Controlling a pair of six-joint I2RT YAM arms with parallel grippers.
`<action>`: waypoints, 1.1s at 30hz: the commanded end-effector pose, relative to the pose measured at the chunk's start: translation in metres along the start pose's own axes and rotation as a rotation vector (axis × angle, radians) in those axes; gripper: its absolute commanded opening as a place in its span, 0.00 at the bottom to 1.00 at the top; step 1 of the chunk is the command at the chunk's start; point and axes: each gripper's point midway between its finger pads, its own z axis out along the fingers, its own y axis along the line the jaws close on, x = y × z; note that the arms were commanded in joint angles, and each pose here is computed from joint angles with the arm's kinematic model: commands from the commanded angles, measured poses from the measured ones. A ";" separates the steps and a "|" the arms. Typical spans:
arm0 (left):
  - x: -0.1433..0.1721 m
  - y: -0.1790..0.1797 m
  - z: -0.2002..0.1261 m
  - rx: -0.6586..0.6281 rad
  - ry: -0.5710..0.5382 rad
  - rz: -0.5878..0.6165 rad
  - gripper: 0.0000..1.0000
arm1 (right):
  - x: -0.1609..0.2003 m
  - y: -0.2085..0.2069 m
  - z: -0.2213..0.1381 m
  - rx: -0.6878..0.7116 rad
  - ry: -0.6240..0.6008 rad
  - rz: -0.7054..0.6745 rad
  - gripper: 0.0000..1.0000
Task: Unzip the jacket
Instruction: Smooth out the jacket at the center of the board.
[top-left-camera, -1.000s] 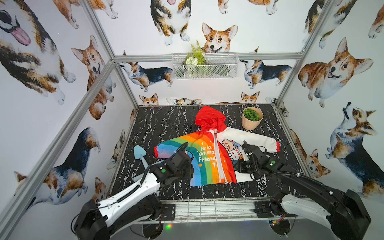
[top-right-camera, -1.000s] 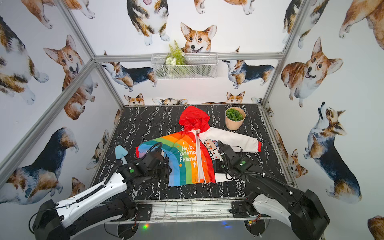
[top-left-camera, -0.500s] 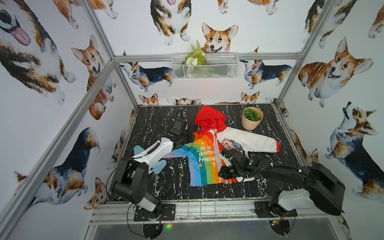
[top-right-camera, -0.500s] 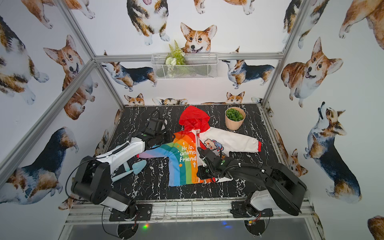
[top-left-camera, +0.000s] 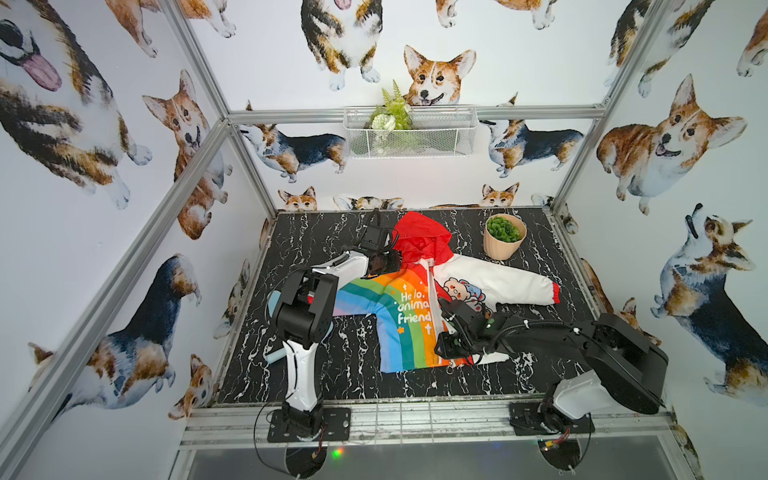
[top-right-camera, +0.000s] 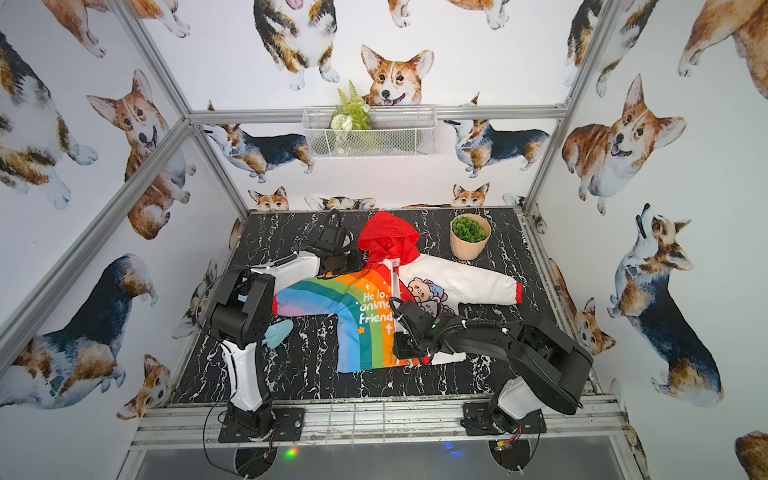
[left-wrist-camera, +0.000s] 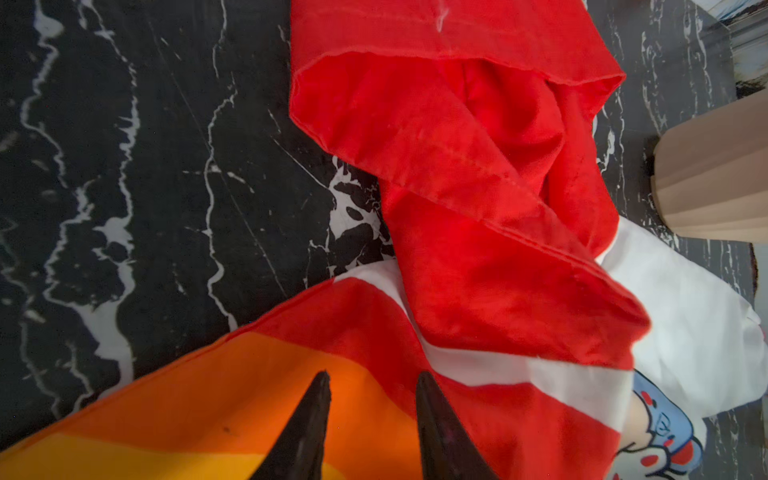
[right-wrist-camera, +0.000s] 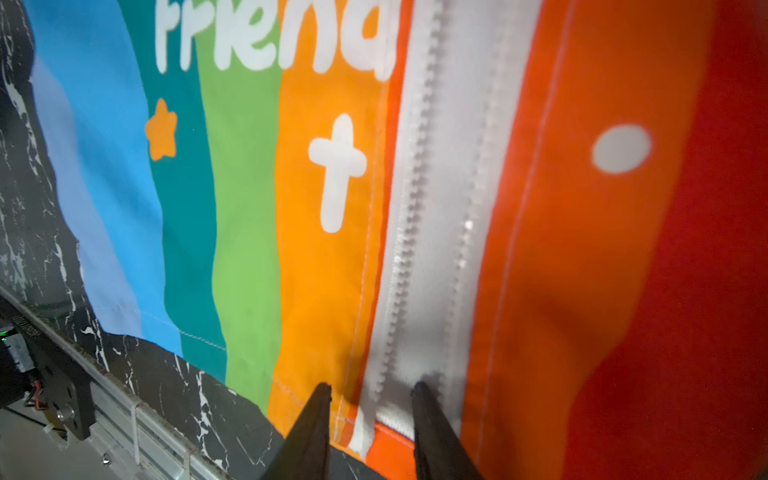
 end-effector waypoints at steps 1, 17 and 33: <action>0.003 0.001 0.002 0.001 0.015 0.017 0.38 | -0.003 0.004 0.003 -0.036 -0.006 0.044 0.36; 0.009 0.009 0.011 -0.021 0.039 0.017 0.38 | -0.004 0.008 0.000 -0.109 -0.010 0.064 0.14; 0.013 0.012 0.015 -0.030 0.058 0.020 0.38 | -0.003 0.004 -0.001 -0.091 -0.006 0.067 0.20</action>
